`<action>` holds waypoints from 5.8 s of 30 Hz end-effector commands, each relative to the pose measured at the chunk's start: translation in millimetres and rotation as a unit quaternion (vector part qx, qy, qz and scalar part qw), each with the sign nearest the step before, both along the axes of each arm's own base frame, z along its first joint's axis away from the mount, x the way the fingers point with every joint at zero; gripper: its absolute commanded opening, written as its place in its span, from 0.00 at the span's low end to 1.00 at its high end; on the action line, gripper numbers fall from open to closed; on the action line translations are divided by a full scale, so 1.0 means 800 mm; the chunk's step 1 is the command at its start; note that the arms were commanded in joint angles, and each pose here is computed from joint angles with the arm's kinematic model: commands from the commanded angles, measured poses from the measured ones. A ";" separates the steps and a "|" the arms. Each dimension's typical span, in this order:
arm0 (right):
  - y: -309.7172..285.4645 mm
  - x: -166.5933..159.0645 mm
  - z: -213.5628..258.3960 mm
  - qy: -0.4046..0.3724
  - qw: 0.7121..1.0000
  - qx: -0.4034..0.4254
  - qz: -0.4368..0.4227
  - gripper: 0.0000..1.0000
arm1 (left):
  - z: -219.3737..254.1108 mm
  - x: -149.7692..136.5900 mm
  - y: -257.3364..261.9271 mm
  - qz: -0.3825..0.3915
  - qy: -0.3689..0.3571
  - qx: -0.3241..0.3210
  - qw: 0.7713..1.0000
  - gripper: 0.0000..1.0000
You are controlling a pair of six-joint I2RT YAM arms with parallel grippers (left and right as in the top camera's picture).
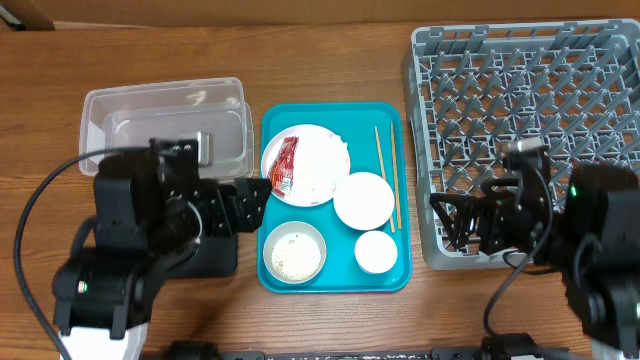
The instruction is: Sort waste into correct bins and load items into the dishwasher
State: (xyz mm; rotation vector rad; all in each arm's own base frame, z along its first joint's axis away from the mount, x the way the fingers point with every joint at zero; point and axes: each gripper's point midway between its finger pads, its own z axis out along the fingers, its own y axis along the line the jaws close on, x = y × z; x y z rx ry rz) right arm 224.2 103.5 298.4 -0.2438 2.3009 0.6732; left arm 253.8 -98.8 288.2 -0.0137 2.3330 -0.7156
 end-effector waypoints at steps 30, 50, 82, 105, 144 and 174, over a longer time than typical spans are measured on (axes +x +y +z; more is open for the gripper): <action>0.002 0.030 -0.024 0.092 0.995 0.020 -0.033 1.00 | -0.223 -0.050 -0.225 -0.154 0.187 0.230 0.943 0.66; 0.002 0.027 -0.027 0.098 0.994 0.019 -0.033 1.00 | -0.174 -0.041 -0.195 -0.122 0.252 0.210 0.937 0.04; 0.167 -0.050 0.119 -0.094 0.904 0.212 0.358 0.83 | 0.079 -0.039 -0.156 -0.388 0.147 -0.347 0.841 0.04; 0.083 0.006 0.080 -0.068 0.982 0.122 0.127 0.65 | -0.007 -0.009 -0.144 -0.293 0.176 -0.166 0.925 0.93; -0.048 0.052 -0.074 0.238 0.948 -0.031 -0.209 0.99 | -0.114 -0.026 -0.068 -0.102 0.304 0.109 0.941 0.69; -0.036 0.037 -0.003 0.122 0.975 0.029 -0.185 0.99 | -0.339 -0.065 -0.120 -0.054 0.259 0.348 0.899 0.04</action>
